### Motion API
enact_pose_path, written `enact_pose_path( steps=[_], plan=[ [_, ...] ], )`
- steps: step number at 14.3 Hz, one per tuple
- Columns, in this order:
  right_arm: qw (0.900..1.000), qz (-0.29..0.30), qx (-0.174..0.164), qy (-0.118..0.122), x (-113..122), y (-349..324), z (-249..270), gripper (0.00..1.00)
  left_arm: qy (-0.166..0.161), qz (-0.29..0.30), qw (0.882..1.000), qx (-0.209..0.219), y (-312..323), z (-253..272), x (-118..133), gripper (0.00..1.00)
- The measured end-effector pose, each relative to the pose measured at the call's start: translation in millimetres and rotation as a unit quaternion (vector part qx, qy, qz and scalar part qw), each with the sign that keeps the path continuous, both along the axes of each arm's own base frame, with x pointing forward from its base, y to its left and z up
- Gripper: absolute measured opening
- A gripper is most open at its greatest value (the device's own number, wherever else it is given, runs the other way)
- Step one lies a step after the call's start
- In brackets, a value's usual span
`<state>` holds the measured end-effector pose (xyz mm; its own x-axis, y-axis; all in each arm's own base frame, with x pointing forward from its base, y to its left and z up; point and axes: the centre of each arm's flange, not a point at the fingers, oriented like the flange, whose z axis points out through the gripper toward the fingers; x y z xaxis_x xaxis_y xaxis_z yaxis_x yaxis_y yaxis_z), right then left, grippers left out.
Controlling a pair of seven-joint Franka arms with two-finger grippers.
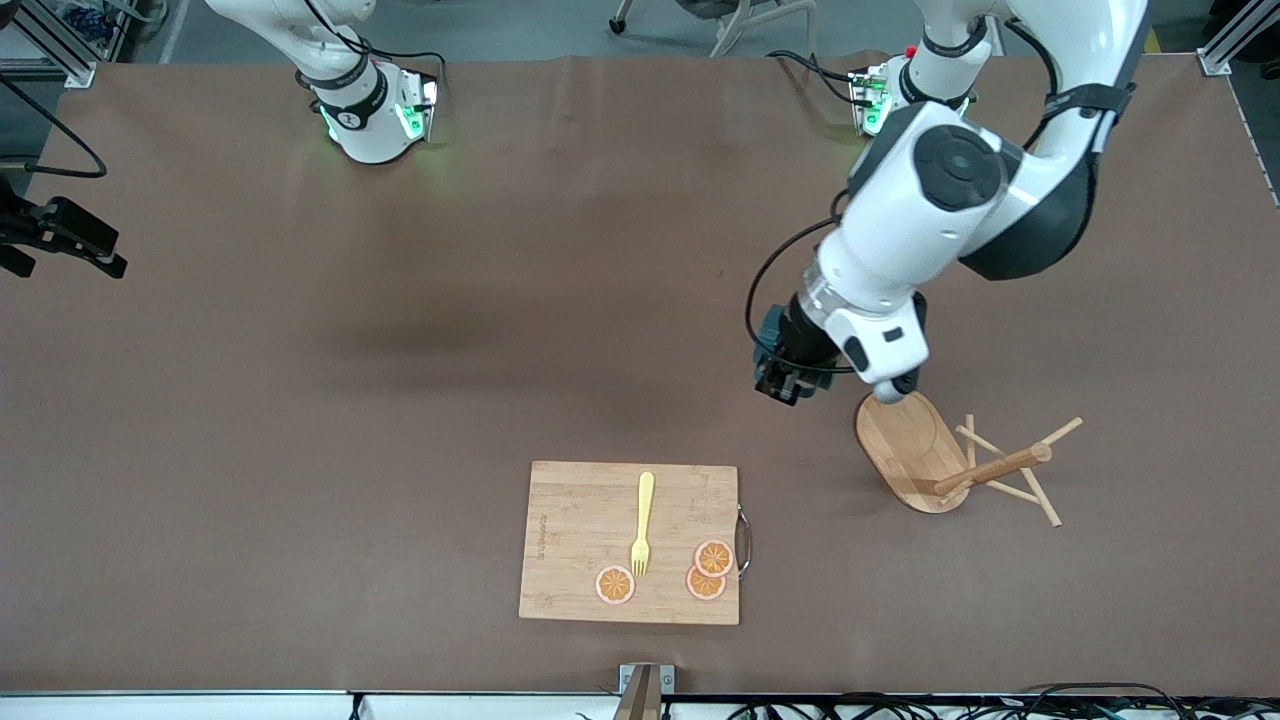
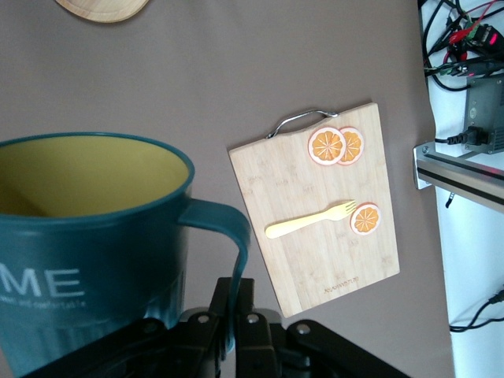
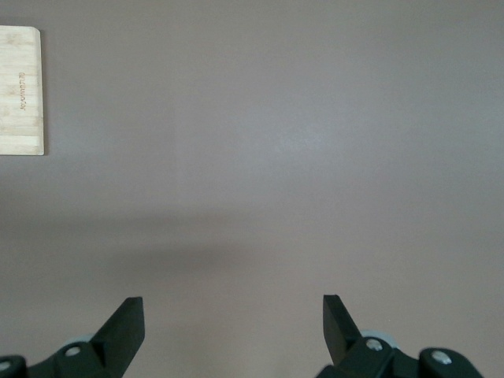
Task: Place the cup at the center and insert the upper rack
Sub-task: 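Carry the teal mug with the left gripper to the wooden mug tree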
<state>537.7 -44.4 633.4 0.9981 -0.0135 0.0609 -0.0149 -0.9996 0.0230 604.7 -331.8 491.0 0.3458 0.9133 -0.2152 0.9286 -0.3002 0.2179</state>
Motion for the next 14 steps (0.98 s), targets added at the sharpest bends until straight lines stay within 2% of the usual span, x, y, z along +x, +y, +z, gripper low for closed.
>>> enact_pose_path(
  steps=[4, 10, 14],
  plan=[
    [1.0, -0.001, 0.0, 0.0, -0.1, -0.7, 0.0, 1.0, 0.026, 0.022, 0.998, -0.053, 44.3, -2.3, 20.4, 0.06],
    [1.0, -0.001, 0.0, 0.0, -0.1, -0.6, 0.0, 1.0, 0.041, 0.036, 0.996, -0.07, 87.5, -17.7, 35.2, 0.06],
    [1.0, -0.001, 0.0, 0.0, -0.1, -0.6, 0.0, 1.0, 0.04, 0.034, 0.995, -0.086, 122.9, -24.4, 48.6, 0.06]
  ],
)
